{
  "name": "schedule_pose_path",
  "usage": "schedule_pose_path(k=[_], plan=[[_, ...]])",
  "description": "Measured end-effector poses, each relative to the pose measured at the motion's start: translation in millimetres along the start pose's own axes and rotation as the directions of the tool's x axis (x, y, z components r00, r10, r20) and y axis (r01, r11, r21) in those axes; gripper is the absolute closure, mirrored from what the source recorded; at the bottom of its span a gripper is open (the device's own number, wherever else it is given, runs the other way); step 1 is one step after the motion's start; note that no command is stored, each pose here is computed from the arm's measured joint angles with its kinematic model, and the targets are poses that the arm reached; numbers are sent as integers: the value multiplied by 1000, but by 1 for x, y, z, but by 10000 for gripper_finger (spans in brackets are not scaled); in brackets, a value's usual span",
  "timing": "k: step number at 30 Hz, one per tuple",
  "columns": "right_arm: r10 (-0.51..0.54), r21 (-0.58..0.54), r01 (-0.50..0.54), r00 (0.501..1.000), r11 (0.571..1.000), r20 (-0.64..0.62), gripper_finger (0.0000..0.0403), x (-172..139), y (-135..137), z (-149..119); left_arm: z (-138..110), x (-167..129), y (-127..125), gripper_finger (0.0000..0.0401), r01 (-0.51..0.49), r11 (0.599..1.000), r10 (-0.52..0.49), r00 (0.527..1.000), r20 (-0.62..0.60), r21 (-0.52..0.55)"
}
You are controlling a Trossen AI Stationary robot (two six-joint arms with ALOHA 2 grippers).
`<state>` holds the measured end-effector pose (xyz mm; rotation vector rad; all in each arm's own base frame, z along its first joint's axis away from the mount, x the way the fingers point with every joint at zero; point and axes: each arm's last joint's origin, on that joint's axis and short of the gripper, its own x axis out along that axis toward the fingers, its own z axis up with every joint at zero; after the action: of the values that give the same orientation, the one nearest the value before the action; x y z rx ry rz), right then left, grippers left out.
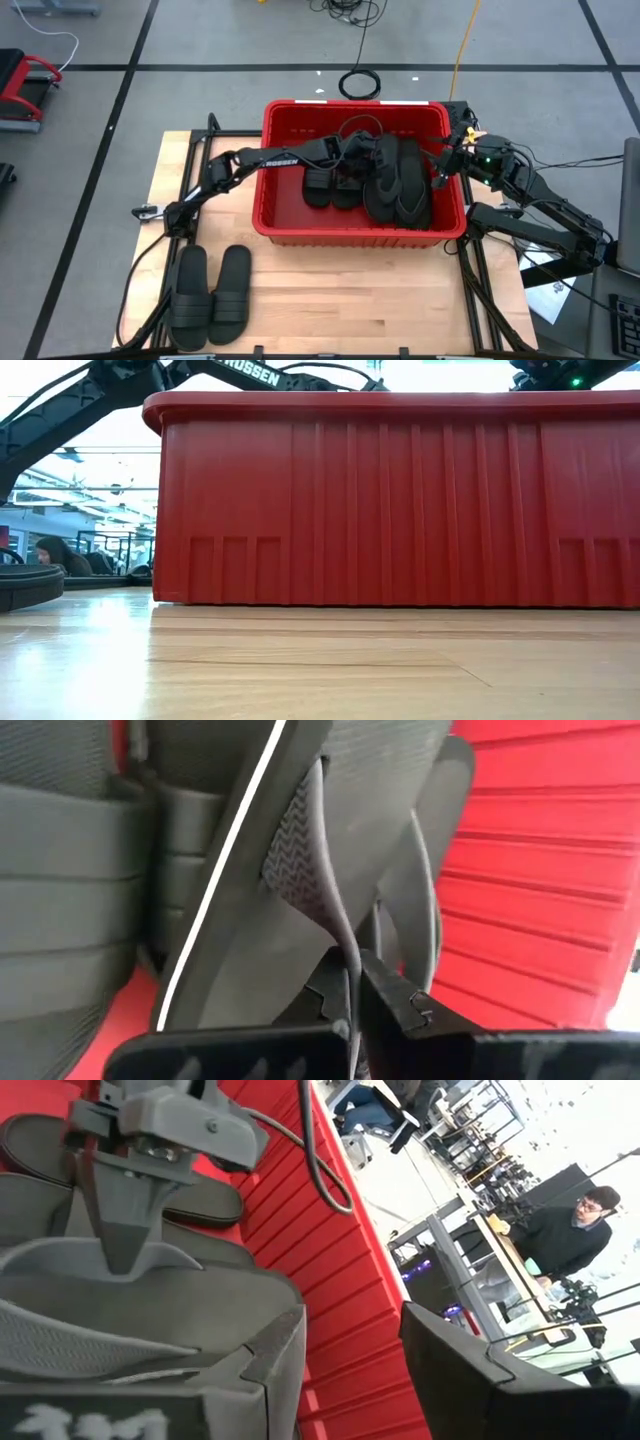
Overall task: Pick and place slides into bin
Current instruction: Put the flip flop into the bin
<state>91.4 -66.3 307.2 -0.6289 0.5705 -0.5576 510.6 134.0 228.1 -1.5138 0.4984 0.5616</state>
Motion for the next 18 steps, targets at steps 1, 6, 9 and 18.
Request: schedule_pose_path(k=[1, 6, 9, 18], plan=[[0, 0, 0, 1000, 1000, 0, 248, 0, 0, 0, 0, 1, 0, 401, 8, 1000, -8, 1000, -5, 0], [0, 0, 0, 1000, 1000, 0, 248, 0, 0, 0, 0, 3, -2, 401, 32, 999, -32, 999, -3, -16], [0, 0, 0, 1000, 1000, 0, 248, 0, 0, 0, 2, 5, 1, 401, 20, 1000, -20, 1000, -3, -13], [0, -4, 0, 1000, 1000, 0, 248, 0, 0, 0, 2, 5, -5, 351, 88, 996, -87, 996, -23, 26]])
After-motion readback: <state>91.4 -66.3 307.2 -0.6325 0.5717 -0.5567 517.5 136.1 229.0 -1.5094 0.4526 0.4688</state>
